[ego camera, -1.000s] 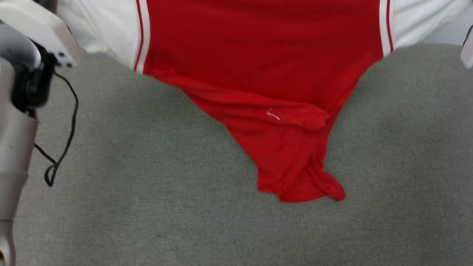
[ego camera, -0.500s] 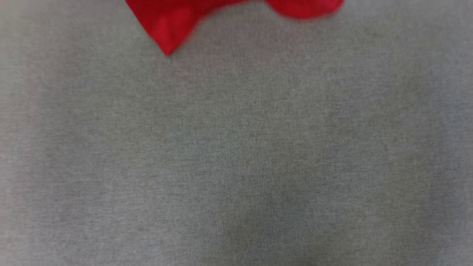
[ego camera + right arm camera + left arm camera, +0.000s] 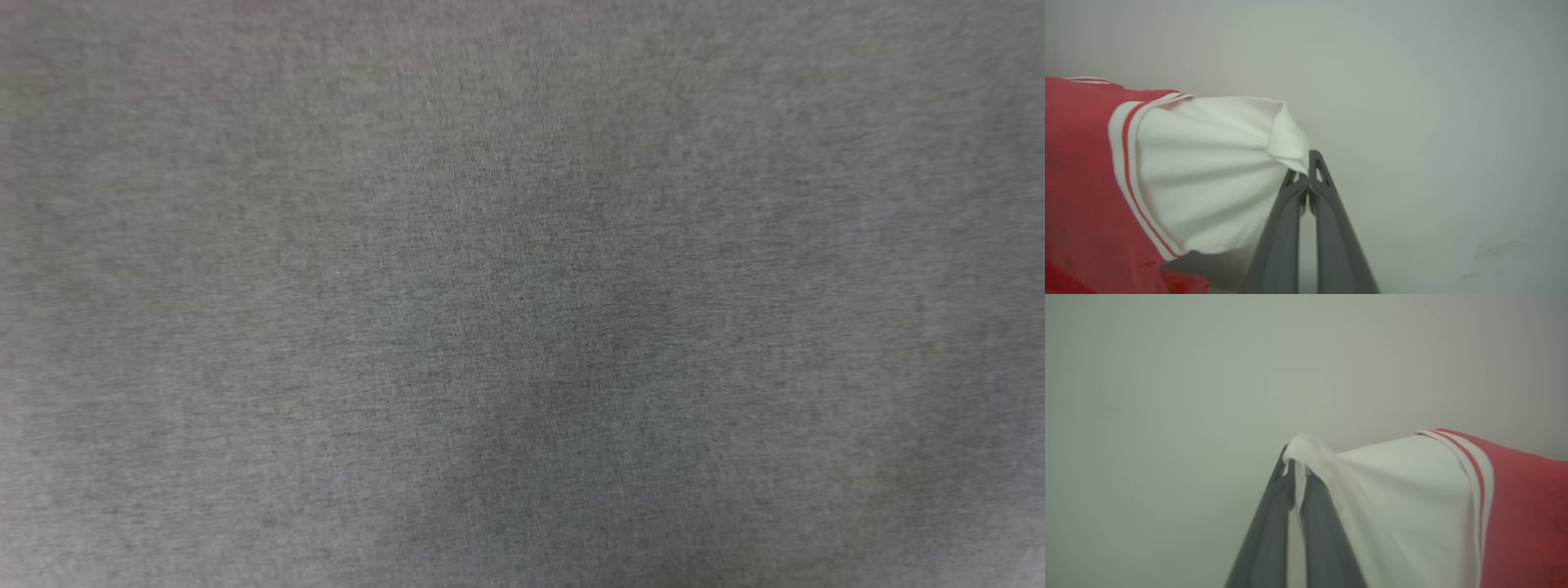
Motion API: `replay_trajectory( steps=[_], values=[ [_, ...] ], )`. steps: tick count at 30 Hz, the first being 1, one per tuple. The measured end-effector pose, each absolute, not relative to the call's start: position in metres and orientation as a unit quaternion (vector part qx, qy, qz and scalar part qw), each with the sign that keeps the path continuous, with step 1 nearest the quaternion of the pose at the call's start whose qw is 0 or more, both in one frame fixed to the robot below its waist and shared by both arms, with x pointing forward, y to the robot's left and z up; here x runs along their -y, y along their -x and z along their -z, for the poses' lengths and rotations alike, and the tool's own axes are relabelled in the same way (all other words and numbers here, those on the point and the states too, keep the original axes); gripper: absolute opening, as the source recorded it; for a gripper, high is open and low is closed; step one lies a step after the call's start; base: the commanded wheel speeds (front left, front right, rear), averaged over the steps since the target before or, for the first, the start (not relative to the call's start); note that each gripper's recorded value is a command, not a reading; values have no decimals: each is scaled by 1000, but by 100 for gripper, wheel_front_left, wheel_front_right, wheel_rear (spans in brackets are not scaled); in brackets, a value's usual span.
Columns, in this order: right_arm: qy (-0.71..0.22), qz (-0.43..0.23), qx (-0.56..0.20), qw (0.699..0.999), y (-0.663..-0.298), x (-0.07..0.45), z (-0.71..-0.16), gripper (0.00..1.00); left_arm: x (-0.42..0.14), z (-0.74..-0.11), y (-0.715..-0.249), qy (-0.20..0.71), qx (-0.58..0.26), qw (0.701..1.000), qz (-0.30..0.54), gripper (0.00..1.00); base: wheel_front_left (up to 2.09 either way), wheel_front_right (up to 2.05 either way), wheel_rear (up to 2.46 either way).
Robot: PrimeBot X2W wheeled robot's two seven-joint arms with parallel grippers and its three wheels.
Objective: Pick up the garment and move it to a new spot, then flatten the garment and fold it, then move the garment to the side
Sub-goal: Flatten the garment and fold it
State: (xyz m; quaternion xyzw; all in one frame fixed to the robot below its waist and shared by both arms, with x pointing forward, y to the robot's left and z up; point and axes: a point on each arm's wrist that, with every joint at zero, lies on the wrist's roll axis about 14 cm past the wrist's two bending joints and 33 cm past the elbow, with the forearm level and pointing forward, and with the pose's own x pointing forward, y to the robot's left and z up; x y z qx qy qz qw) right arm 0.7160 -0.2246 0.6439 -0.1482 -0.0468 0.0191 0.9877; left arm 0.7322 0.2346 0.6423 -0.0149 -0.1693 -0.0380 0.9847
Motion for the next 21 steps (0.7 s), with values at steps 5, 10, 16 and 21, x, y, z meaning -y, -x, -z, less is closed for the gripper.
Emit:
replay_trajectory(
  steps=[5, 10, 16, 21],
  values=[
    [142, -34, 9, 989, -727, 219, -594, 0, -235, -593, -742, 26, 131, 990, 40, 0, 0, 0, 0],
    [137, -47, -13, 989, -714, 217, -568, 0, -240, -566, -728, 37, 105, 993, 38, 0, 0, 0, 0],
    [122, -67, -55, 989, -672, 214, -529, 0, -251, -533, -685, 61, 63, 996, 29, 0, 0, 0, 0],
    [98, -75, -94, 988, -612, 215, -503, 0, -260, -514, -624, 89, 43, 995, 11, 0, 0, 0, 0]
  ],
)
